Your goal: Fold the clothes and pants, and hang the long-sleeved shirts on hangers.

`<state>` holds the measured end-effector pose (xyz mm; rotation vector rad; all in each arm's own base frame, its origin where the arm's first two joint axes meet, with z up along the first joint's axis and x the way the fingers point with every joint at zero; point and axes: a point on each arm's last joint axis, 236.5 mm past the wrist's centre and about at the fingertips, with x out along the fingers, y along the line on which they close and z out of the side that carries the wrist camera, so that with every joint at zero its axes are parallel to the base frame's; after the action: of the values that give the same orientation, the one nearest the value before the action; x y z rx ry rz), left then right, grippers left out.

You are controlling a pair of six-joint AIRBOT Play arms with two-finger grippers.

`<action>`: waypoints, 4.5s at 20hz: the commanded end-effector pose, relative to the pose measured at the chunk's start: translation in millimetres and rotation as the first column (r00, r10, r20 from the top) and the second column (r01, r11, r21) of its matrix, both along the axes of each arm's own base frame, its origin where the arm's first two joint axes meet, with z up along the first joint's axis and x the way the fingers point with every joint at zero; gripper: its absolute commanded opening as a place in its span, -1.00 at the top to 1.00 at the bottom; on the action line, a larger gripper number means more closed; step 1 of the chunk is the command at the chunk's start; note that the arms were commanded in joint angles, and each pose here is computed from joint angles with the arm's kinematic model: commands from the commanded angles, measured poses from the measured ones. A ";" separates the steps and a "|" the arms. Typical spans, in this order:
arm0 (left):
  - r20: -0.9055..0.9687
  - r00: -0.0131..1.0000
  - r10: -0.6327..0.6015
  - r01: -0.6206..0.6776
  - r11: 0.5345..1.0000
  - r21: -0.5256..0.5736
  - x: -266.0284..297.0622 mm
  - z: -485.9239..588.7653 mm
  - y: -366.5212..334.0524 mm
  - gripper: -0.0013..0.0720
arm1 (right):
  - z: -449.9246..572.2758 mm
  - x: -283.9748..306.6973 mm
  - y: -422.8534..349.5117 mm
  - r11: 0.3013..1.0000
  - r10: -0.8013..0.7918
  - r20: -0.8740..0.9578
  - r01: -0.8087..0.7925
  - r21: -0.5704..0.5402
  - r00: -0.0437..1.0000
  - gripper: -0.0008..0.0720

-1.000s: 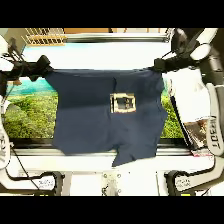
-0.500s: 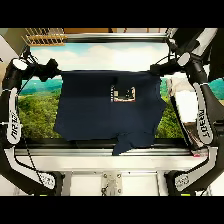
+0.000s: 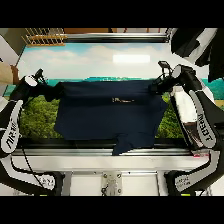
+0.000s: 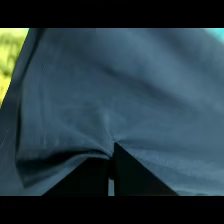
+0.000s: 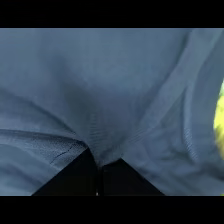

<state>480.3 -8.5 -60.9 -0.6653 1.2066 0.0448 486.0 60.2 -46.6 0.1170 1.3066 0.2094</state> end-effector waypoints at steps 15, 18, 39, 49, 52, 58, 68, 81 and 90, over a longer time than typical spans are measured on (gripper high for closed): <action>-0.144 0.980 0.141 -0.134 0.989 0.057 -181.4 2.6 57.0 -0.47 | 163.4 -64.7 -11.1 1.000 -0.014 0.207 0.013 0.007 0.978 -0.37; -0.197 0.958 0.206 -0.210 0.978 -0.001 -223.4 -27.6 40.5 -0.47 | 176.0 -69.8 -4.7 0.999 -0.015 0.232 0.007 0.035 0.973 -0.37; -0.062 0.996 0.071 -0.074 0.996 -0.048 -190.7 -15.0 -23.4 0.95 | -7.3 -250.8 -24.2 0.967 -0.189 -0.345 0.235 0.095 0.919 -0.70; -0.028 0.997 0.074 -0.075 0.996 -0.043 -187.7 -5.9 -22.3 0.95 | -60.9 -290.2 50.7 0.956 -0.019 -0.390 0.132 0.264 0.921 -0.81; -0.028 0.997 0.074 -0.075 0.996 -0.043 -187.8 -5.9 -22.4 0.95 | -65.6 -297.8 63.6 0.963 0.039 -0.399 0.071 0.258 0.916 -0.55; -0.039 0.999 0.032 -0.033 0.999 -0.016 -196.5 0.2 -21.1 0.95 | -51.9 -293.3 50.6 0.980 0.071 -0.354 0.000 0.197 0.932 0.94; -0.058 0.976 -0.210 0.215 0.972 0.094 -287.9 98.6 -37.2 0.95 | 75.2 -307.8 -15.0 0.989 0.097 -0.251 -0.121 -0.081 0.963 0.94; -0.196 0.951 -0.239 0.255 0.965 0.060 -144.3 38.9 -18.9 0.95 | 72.3 -66.7 13.4 0.998 0.054 -0.013 -0.055 -0.034 0.998 0.94; -0.243 0.942 -0.230 0.245 0.969 0.033 -77.7 -7.4 -10.8 0.95 | 31.8 17.0 41.2 0.999 -0.011 0.158 0.003 0.054 0.987 0.94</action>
<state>383.0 -20.4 -56.1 -0.4558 1.4984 -0.0384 476.6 90.0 -8.6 0.1036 1.2240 0.2370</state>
